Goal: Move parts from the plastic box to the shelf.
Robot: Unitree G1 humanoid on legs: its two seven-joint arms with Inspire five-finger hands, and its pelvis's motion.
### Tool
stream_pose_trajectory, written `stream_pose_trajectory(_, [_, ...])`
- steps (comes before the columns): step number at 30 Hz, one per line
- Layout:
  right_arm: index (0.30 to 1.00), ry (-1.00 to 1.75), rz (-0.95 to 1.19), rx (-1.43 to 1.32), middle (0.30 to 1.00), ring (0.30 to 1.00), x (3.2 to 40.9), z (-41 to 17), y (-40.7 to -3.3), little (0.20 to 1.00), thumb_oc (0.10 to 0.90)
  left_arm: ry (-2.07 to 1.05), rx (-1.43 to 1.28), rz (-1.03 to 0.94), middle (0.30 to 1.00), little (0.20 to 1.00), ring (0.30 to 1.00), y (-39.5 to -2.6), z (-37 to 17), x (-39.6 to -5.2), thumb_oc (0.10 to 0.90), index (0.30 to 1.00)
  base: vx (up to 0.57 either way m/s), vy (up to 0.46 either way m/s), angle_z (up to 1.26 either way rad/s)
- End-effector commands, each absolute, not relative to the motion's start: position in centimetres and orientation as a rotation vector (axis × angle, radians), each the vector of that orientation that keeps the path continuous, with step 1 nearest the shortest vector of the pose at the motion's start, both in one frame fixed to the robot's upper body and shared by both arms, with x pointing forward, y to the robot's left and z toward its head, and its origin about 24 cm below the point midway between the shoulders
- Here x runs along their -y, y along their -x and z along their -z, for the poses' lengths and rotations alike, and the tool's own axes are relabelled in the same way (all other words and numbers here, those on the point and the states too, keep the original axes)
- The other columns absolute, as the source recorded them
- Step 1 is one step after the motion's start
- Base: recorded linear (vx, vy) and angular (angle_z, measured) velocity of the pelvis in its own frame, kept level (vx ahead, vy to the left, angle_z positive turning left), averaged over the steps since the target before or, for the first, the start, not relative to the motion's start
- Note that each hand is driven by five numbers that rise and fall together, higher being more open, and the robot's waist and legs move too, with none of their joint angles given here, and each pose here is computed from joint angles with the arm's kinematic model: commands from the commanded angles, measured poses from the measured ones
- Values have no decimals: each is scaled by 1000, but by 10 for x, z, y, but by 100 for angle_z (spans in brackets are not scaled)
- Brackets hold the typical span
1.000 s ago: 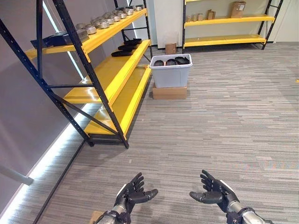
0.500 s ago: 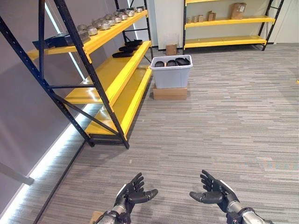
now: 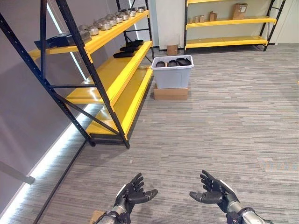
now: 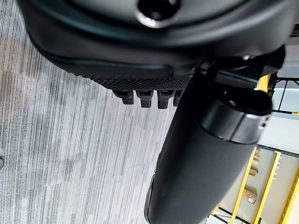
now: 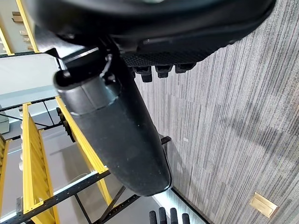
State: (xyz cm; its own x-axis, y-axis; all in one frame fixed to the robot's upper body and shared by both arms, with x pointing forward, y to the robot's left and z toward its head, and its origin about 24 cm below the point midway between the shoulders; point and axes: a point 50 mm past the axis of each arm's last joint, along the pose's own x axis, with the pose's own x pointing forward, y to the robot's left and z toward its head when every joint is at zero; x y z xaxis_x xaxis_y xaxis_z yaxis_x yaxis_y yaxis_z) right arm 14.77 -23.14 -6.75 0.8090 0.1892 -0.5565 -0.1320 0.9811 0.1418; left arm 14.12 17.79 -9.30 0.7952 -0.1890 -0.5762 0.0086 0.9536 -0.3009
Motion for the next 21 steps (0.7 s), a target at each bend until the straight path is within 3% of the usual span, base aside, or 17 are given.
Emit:
stream_pose_trajectory(1, [1000,-142,-224,-377,1000,1000,217,36,-189,1000,900,229,-416,90,1000,1000,1000,-178,57,-203,900,1000,23,100,1])
stream_pose_trajectory(8, [1000,-173,-218,-363,1000,1000,211,36,-192,1000,900,204,-387,38,1000,1000,1000,-180,51,-216,900,1000,31,163,17])
stream_pose_trajectory(14, [1000,-211,-231,-350,1000,1000,197,36,-198,1000,900,170,-313,62,1000,1000,1000,-202,37,-208,900,1000,68,243,17])
stream_pose_trajectory(21, [1000,-197,-230,-299,1000,1000,192,26,-211,1000,900,177,-269,65,1000,1000,1000,-219,29,-201,900,1000,229,-119,35])
